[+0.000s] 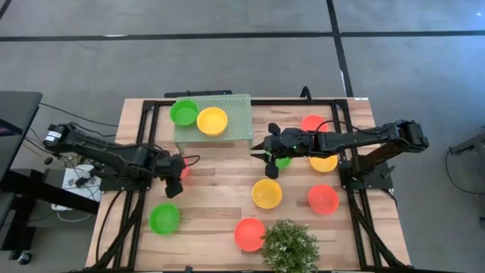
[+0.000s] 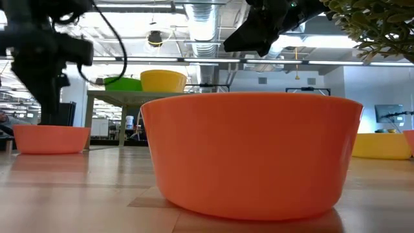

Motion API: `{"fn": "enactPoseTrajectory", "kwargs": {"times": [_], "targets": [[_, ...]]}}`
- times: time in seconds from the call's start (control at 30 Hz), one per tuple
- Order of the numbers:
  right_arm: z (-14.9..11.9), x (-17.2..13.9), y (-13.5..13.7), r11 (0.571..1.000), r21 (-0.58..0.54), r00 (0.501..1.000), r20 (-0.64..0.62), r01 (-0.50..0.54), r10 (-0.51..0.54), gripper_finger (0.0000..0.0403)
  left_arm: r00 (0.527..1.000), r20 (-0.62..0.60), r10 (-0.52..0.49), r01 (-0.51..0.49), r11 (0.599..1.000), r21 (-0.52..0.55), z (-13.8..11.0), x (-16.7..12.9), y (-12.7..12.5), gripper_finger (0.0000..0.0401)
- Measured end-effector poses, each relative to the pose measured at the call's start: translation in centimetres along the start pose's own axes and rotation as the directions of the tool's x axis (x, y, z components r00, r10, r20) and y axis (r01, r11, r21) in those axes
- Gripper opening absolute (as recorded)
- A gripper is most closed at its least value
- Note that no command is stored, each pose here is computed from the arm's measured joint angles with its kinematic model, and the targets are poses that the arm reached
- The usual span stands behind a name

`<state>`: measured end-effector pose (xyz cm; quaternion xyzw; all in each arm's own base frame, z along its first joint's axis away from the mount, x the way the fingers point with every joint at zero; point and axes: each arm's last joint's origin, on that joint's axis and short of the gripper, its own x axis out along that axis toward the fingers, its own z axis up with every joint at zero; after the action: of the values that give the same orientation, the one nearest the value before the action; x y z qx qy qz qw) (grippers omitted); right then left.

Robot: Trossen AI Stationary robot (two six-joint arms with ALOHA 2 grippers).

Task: Pick & Place Mini bowls
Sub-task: Put the orange bowl on the shelf

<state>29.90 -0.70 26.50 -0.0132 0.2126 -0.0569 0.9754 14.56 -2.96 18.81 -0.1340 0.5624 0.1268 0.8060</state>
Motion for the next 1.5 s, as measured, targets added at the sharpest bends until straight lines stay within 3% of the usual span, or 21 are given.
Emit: {"fn": "enactPoseTrajectory", "kwargs": {"times": [0.27,0.4,0.57,0.73,0.87,0.93,1.03,1.2,1.33,1.5], "targets": [[0.0,0.0,-0.1,1.000,-0.001,1.000,0.000,0.003,-0.003,0.0095,0.991,-0.098,0.092,-0.090,0.996,0.024,-0.9,2.4,0.3,0.0092],[0.0,0.0,-0.1,1.000,-0.021,1.000,0.000,0.000,0.000,0.0095,0.992,-0.094,0.088,-0.084,0.995,0.051,-0.7,2.8,0.0,0.0075],[0.0,0.0,0.3,0.992,-0.126,0.999,0.000,-0.033,0.033,0.0095,1.000,-0.001,0.020,-0.019,0.988,0.151,-0.1,2.8,-1.0,0.0013],[0.2,-0.2,1.6,0.966,-0.231,0.991,0.026,-0.118,0.128,0.0095,0.992,0.073,-0.101,0.078,0.961,0.265,1.0,1.6,-2.7,0.0010],[0.3,0.5,3.4,0.916,-0.359,0.974,0.072,-0.177,0.216,0.0095,0.972,0.142,-0.188,0.122,0.917,0.380,2.2,-0.1,-4.3,0.0009],[0.4,1.4,4.2,0.886,-0.419,0.958,0.109,-0.199,0.267,0.0095,0.948,0.178,-0.263,0.159,0.878,0.452,2.8,-0.8,-5.2,0.0009],[0.3,3.0,5.3,0.846,-0.476,0.950,0.063,-0.239,0.304,0.0095,0.911,0.210,-0.355,0.195,0.819,0.539,3.3,-1.4,-6.0,0.0008],[1.8,5.5,5.9,0.833,-0.477,0.952,-0.026,-0.279,0.304,0.0095,0.882,0.212,-0.421,0.203,0.745,0.636,3.6,-1.6,-6.3,0.0009],[2.5,7.7,6.0,0.825,-0.450,0.940,-0.152,-0.342,0.306,0.0097,0.869,0.232,-0.436,0.176,0.712,0.680,3.8,-1.7,-6.5,0.0008],[3.4,10.3,6.0,0.790,-0.400,0.885,-0.242,-0.464,0.398,0.0115,0.859,0.243,-0.451,0.156,0.683,0.713,4.0,-1.6,-6.7,0.0007]]}}
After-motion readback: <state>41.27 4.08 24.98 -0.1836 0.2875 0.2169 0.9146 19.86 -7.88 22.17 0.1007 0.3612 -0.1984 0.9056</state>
